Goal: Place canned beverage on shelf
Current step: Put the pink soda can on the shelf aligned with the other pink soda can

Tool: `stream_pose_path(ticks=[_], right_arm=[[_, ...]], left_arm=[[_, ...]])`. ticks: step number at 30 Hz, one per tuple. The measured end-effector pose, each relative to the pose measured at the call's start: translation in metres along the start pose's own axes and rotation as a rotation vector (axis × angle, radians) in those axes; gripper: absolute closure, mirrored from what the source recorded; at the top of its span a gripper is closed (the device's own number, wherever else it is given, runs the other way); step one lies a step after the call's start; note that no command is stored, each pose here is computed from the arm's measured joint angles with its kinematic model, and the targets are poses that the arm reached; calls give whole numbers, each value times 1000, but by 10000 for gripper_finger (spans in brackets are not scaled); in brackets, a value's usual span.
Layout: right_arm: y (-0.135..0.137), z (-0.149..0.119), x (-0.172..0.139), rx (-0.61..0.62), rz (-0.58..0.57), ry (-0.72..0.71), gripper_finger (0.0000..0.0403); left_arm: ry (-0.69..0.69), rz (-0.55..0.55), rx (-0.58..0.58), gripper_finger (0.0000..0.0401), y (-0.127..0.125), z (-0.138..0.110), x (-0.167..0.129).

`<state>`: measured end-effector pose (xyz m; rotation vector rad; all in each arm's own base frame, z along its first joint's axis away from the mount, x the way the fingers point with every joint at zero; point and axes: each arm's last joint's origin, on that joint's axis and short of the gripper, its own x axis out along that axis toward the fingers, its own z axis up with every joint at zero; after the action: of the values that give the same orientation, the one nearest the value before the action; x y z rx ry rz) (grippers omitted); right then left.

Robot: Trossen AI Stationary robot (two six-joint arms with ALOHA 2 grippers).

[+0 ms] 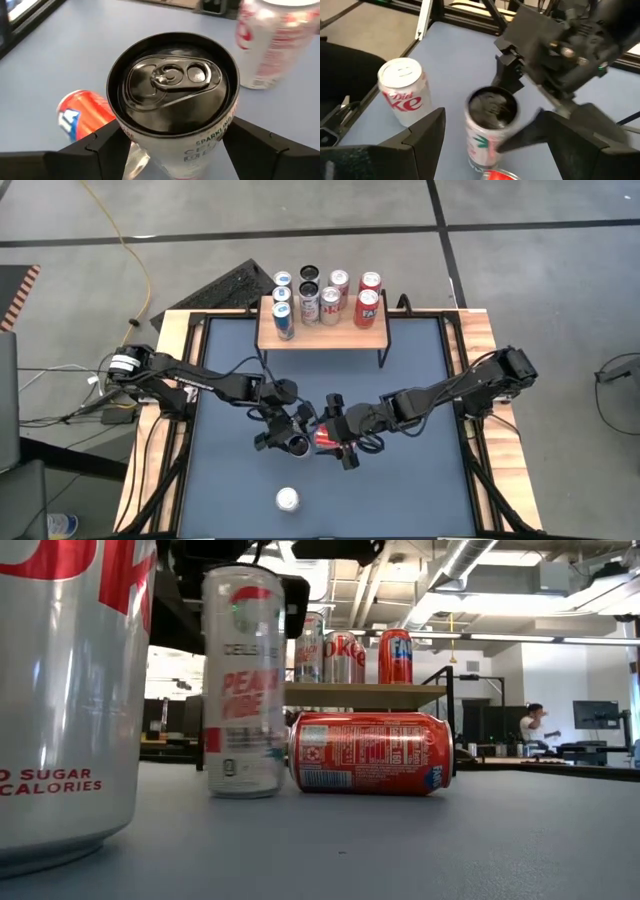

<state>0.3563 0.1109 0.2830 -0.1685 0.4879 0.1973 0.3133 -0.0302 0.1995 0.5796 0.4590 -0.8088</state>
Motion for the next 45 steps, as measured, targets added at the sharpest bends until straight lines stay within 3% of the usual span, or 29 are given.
stream_pose_path(ticks=[4,30,34,39,45], right_arm=[[5,0,-1,-6,12,1,86],[3,-6,-2,-6,9,65,81],[2,-6,-2,-61,7,69,80],[1,-6,-2,-116,4,68,80],[-1,3,-2,-171,-4,116,80]], left_arm=[[25,81,-30,110,1,7,2],[143,175,-131,94,-4,21,1],[181,185,-151,85,-5,19,0],[277,229,-225,71,-1,35,-14],[324,245,-397,66,-4,53,-40]])
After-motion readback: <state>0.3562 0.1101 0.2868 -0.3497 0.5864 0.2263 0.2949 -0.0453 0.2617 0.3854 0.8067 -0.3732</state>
